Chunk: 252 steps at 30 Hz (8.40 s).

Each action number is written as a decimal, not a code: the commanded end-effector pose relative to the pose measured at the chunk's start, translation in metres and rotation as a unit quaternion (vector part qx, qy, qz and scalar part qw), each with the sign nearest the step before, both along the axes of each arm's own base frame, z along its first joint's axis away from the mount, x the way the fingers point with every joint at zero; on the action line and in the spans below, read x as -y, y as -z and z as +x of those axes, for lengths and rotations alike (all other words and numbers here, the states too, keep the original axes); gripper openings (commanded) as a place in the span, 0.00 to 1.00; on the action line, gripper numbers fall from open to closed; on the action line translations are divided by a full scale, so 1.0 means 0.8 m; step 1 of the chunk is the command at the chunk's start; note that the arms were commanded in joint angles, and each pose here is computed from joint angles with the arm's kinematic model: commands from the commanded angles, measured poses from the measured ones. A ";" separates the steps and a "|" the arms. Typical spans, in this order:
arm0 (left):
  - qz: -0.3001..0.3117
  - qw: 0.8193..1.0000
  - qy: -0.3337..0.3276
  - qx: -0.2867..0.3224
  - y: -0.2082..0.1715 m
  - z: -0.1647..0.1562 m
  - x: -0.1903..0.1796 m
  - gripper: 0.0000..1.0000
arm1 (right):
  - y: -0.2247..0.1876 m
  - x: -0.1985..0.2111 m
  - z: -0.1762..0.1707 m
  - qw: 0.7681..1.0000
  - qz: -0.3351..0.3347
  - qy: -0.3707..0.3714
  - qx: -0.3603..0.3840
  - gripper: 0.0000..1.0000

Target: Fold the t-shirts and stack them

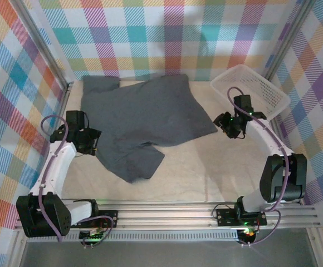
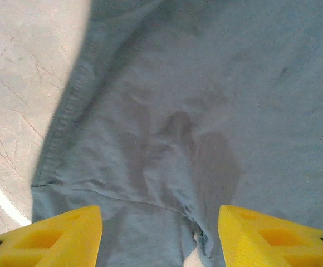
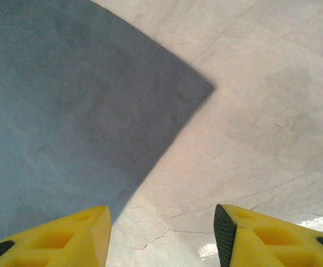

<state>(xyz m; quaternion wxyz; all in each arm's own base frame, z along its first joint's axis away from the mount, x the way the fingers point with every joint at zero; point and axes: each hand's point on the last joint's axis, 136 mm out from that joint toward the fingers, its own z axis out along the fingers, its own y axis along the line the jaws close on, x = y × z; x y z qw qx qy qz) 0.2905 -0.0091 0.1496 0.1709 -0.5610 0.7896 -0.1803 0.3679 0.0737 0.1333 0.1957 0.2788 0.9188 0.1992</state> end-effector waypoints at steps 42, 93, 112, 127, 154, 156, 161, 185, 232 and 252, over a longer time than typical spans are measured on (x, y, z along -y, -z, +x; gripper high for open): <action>0.128 0.952 0.085 -0.264 0.178 0.028 -0.062 0.35 | 0.154 -0.071 -0.028 0.964 -0.067 -0.103 -0.237 0.39; 0.089 0.901 0.244 -0.348 0.149 -0.255 0.061 0.00 | 0.121 -0.034 -0.135 0.973 0.021 -0.063 -0.221 0.48; 0.088 0.901 0.251 -0.341 0.126 -0.277 0.051 0.00 | 0.141 -0.024 -0.133 0.969 -0.012 -0.075 -0.233 0.00; 0.088 0.945 0.215 -0.231 0.071 -0.238 0.056 0.00 | 0.088 -0.038 -0.206 0.961 0.049 -0.089 -0.258 0.00; 0.150 0.980 0.126 -0.026 -0.070 0.044 0.019 0.00 | 0.034 -0.052 -0.015 0.984 0.029 -0.046 -0.171 0.00; 0.150 0.981 0.117 -0.022 -0.073 0.051 0.011 0.00 | 0.032 -0.053 -0.001 0.985 0.026 -0.046 -0.163 0.00; 0.157 0.982 0.104 -0.013 -0.079 0.068 -0.006 0.00 | 0.038 -0.054 0.028 0.986 0.016 -0.045 -0.161 0.00; 0.166 0.981 0.099 0.007 -0.056 0.137 -0.045 0.00 | 0.061 -0.057 0.084 0.985 0.004 -0.038 -0.166 0.00; 0.070 0.966 0.083 -0.235 0.177 -0.005 -0.042 0.19 | 0.160 -0.034 -0.026 0.942 -0.096 -0.121 -0.297 0.26; 0.074 0.964 0.105 -0.232 0.138 -0.085 -0.027 0.22 | 0.121 -0.018 -0.138 0.953 -0.066 -0.088 -0.282 0.35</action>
